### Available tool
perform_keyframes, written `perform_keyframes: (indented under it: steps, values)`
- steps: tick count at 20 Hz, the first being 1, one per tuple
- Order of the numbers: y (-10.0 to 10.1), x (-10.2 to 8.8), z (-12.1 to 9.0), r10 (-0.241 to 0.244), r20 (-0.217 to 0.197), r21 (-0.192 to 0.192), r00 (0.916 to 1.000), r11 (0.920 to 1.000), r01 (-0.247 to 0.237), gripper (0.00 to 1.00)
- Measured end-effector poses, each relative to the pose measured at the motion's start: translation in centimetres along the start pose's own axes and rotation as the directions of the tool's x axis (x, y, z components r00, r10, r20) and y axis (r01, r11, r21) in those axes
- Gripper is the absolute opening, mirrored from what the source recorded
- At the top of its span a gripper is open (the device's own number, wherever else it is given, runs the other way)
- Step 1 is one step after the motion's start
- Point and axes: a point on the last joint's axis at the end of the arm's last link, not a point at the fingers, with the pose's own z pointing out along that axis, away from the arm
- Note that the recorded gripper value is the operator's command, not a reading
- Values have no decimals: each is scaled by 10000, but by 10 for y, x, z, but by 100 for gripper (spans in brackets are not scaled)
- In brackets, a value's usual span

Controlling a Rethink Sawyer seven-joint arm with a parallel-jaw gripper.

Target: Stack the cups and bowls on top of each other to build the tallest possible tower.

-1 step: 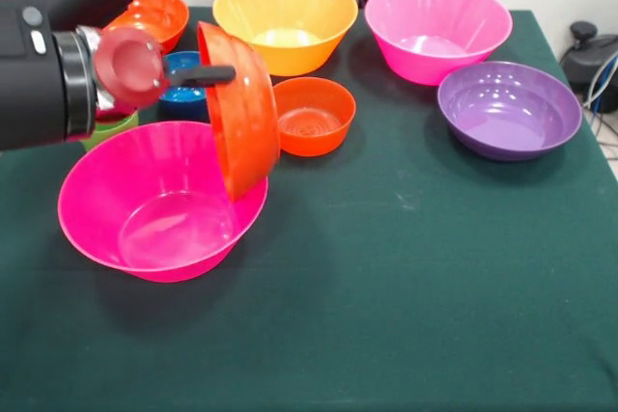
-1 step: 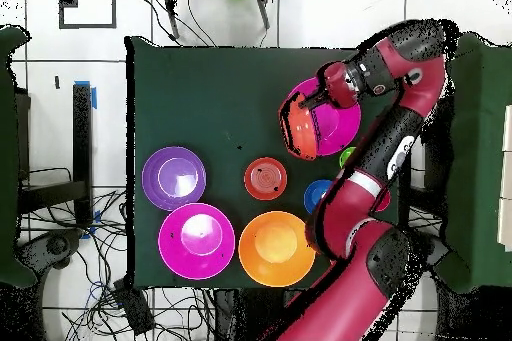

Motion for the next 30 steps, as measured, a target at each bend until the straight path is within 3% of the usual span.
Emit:
perform_keyframes:
  steps: [2, 6, 11, 16, 21, 30]
  values:
    - [4, -6, -1, 175, 84, 135, 9998, 9998, -176, 0]
    - [10, -12, -7, -27, 292, 234, 9996, 9997, 20, 0]
    - [19, -11, -23, -946, 560, 252, 9939, 9953, 934, 0]
    - [25, -8, -37, -1533, 745, 250, 9854, 9881, 1518, 0]
    - [28, -6, -43, -1421, 616, 384, 9879, 9894, 1399, 0]
    - [23, -1, -47, -500, -270, 676, 9984, 9964, 517, 0]
